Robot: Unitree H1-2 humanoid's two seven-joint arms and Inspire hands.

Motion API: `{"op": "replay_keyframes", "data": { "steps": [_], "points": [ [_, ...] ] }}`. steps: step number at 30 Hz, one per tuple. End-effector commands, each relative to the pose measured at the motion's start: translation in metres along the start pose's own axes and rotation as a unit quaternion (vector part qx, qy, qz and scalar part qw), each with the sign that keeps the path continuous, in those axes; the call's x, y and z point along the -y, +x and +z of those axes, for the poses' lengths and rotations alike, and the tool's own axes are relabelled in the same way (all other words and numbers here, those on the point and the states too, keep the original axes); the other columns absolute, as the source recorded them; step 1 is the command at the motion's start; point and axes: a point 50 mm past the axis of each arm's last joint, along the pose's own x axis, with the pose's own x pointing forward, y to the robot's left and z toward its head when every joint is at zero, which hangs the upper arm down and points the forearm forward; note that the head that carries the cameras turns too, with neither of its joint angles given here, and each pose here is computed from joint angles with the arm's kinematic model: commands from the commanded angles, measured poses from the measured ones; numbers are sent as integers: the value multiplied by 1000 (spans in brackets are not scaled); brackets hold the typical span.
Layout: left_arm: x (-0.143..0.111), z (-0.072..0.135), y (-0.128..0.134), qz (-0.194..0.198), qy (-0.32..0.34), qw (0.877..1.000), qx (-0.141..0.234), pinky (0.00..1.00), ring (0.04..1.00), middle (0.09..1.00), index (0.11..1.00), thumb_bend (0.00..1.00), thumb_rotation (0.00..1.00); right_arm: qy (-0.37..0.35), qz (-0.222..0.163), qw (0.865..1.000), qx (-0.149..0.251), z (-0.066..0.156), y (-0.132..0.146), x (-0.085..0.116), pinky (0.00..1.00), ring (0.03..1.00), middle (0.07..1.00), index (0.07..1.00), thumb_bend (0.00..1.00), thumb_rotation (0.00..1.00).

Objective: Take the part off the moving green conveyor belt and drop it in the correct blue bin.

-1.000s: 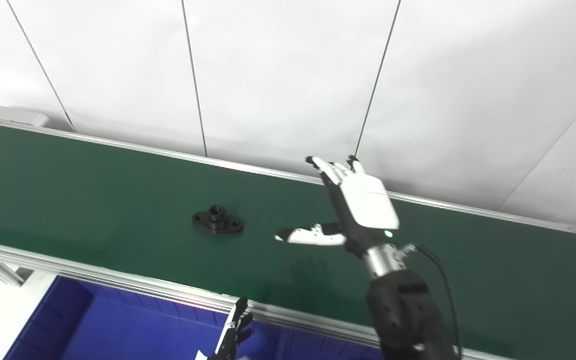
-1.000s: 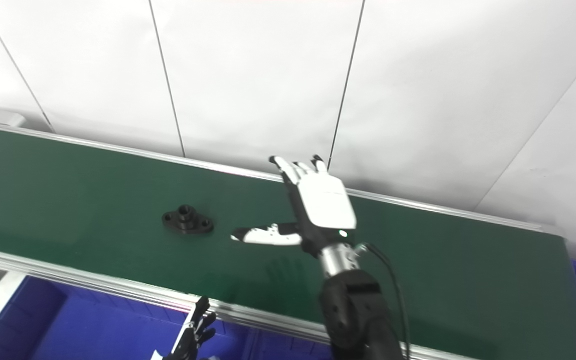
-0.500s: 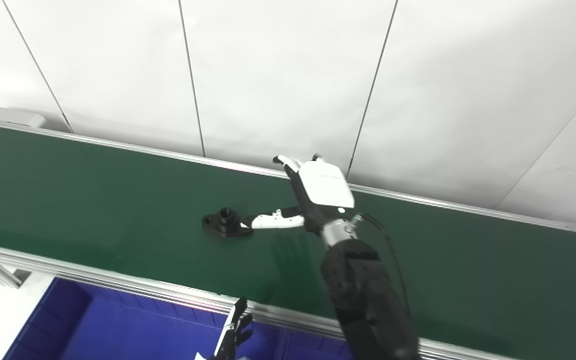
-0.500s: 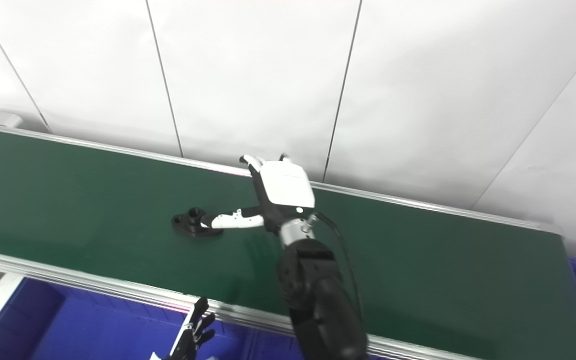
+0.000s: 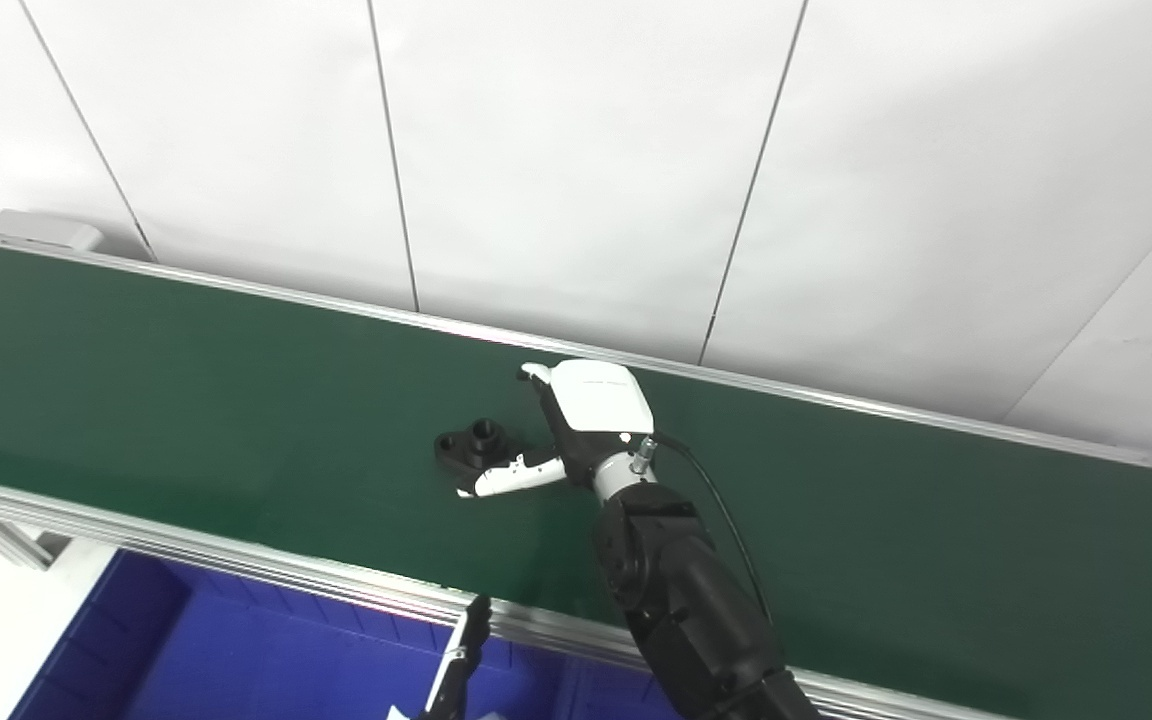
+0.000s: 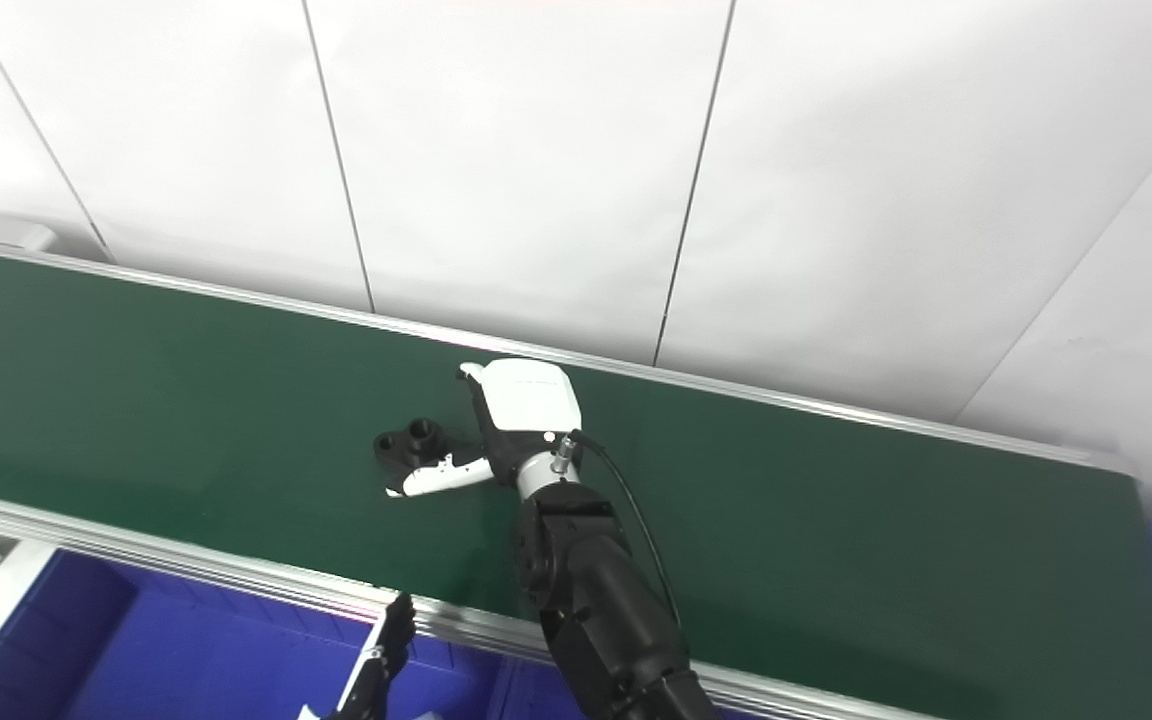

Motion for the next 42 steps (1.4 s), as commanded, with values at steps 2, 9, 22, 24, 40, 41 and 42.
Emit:
{"op": "replay_keyframes", "data": {
  "steps": [2, 9, 22, 24, 40, 41, 42],
  "points": [
    [43, 17, -6, -5, -48, 999, 22, 996, 965, 1000, 1000, 690, 859, -2, -29, 999, 14, 11, 9, 17, 587, 701, 831, 856, 1000, 750],
    [47, 19, -10, 0, -50, 999, 21, 916, 942, 1000, 1000, 700, 854, -43, -26, 999, 17, 4, 14, -2, 572, 694, 814, 854, 1000, 744],
    [51, 21, -11, -3, -51, 998, 28, 869, 917, 988, 1000, 694, 834, -95, -41, 993, 61, 6, 6, -42, 113, 167, 260, 601, 694, 310],
    [52, 22, -12, -1, -51, 998, 27, 878, 920, 988, 1000, 707, 842, -114, -42, 990, 69, 10, 0, -54, 78, 131, 219, 595, 770, 106],
    [51, 23, -11, -7, -55, 998, 26, 933, 934, 991, 1000, 665, 834, -172, -46, 982, 66, -1, -17, -80, 50, 111, 200, 490, 521, 126],
    [51, 23, -11, -7, -58, 998, 25, 932, 933, 992, 1000, 664, 830, -172, -46, 982, 67, -1, -17, -79, 49, 110, 198, 491, 521, 126],
    [51, 23, -11, -8, -60, 998, 24, 934, 933, 993, 1000, 665, 827, -173, -47, 982, 68, 0, -17, -78, 48, 109, 198, 491, 521, 126]
  ]
}}
